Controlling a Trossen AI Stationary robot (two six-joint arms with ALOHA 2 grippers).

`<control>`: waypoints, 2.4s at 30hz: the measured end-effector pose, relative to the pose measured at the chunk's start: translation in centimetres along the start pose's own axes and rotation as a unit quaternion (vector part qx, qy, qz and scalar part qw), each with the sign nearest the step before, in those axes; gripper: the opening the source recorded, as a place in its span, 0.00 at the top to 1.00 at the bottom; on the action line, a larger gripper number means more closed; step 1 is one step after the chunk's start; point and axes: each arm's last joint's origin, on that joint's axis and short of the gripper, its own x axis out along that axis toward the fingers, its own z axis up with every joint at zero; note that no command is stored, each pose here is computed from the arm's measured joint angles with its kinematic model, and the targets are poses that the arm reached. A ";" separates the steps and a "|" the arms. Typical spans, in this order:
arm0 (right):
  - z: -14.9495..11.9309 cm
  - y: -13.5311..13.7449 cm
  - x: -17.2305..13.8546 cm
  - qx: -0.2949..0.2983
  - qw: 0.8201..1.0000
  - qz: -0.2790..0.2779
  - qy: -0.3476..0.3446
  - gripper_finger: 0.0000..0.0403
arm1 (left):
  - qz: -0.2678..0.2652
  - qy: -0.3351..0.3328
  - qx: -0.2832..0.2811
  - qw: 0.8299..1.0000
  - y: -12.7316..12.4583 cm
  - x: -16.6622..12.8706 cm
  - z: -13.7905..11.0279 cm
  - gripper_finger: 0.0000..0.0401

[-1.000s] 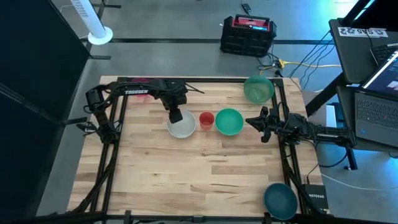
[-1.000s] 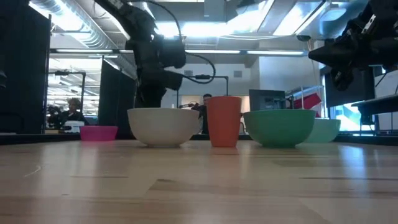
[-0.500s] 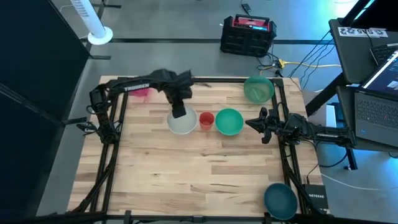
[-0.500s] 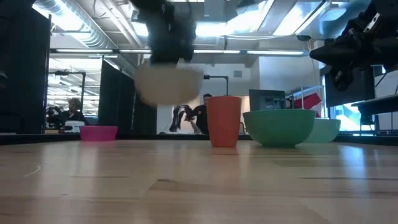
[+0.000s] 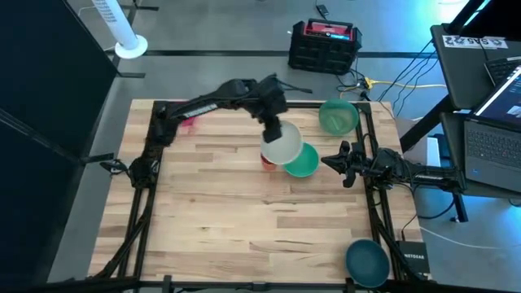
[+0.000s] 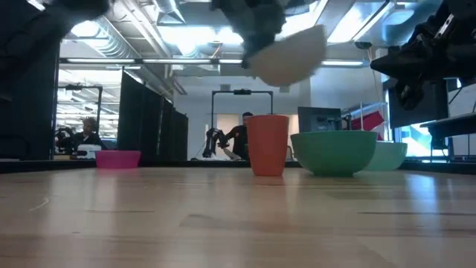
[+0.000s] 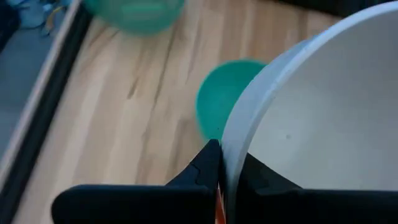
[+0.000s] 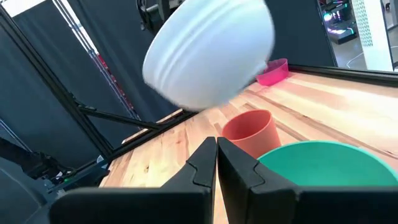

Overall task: Nest bowls inside each other
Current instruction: Stack the white bowl on top of the green bowl, then stack the blue bowl on top of the green bowl

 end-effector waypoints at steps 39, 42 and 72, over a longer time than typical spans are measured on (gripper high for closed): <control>3.8 2.0 -1.1 -0.036 0.997 0.035 -0.054 1.00 | -0.053 -0.010 0.012 0.998 2.4 13.4 -2.2 0.94; 3.8 2.0 -1.1 -0.035 0.997 0.036 -0.054 1.00 | -0.055 -0.007 0.005 0.998 2.3 13.3 -2.2 0.89; 10.9 6.8 -1.5 -0.034 0.989 0.128 0.070 1.00 | -0.030 -0.181 0.051 0.982 -2.5 -10.9 2.5 0.59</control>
